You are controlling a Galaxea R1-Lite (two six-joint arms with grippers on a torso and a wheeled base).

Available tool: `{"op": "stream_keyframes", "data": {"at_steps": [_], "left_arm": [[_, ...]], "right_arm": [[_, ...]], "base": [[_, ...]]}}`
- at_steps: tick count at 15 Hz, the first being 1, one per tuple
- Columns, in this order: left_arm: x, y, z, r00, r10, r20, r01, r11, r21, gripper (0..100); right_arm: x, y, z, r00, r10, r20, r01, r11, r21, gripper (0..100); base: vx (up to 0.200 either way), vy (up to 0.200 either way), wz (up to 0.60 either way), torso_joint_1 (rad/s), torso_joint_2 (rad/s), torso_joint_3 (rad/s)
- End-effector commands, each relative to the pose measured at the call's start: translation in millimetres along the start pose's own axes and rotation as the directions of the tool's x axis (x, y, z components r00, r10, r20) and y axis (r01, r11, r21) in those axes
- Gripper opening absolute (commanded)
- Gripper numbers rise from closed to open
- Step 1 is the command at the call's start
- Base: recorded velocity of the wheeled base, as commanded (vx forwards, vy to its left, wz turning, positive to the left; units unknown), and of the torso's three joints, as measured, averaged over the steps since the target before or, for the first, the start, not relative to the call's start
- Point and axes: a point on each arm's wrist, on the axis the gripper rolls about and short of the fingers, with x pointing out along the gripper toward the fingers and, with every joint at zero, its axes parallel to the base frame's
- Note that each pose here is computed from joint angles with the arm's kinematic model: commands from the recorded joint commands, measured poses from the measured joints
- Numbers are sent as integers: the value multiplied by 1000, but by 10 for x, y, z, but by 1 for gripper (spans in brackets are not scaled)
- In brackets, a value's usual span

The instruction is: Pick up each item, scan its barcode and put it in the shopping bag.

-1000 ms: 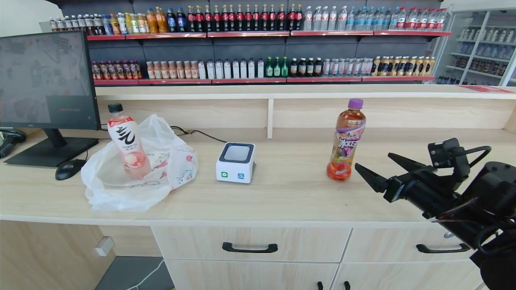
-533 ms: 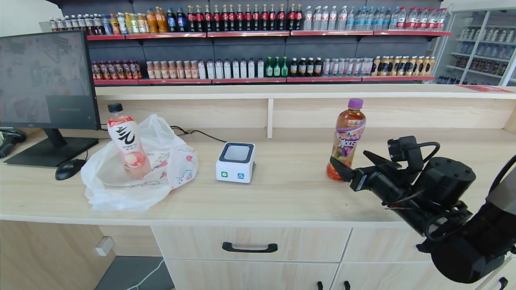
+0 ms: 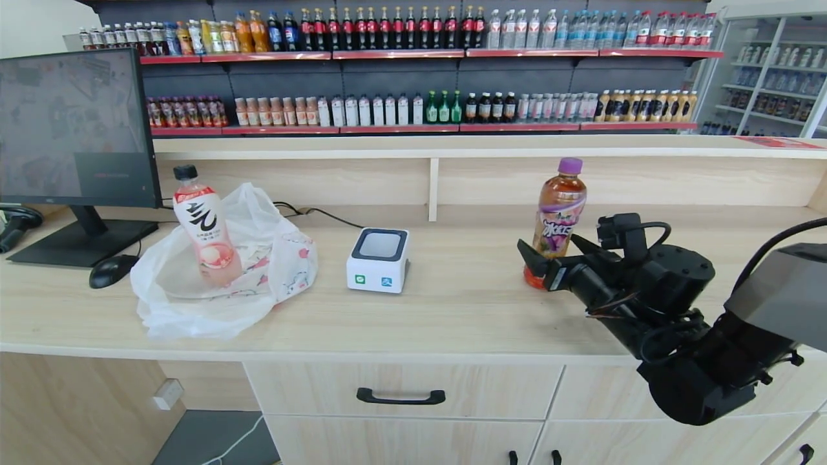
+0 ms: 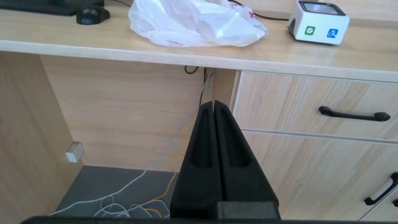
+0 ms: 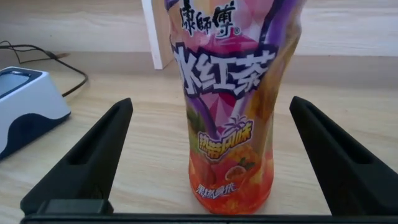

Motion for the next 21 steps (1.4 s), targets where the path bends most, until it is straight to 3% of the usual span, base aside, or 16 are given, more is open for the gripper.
{"op": "stream_keyframes", "data": {"at_steps": [1,5,14,21], "left_arm": [[0,0,0,1000,1,1,-1,1000,0,0],[0,0,0,1000,1,1,-1,1000,1,0],[0,0,0,1000,1,1,-1,1000,0,0],[0,0,0,1000,-1,1,1,1000,0,0]], "right_arm": [[2,-60,-75,1000,-18,-23,18,1000,0,100],[-129,-306,-102,995,-80,-65,80,997,-2,100],[-203,-346,-114,992,-94,-87,95,995,10,100],[-250,-549,-114,983,-155,-95,156,988,3,100]], "base": [[0,0,0,0,0,0],[0,0,0,0,0,0],[0,0,0,0,0,0],[0,0,0,0,0,0]]}}
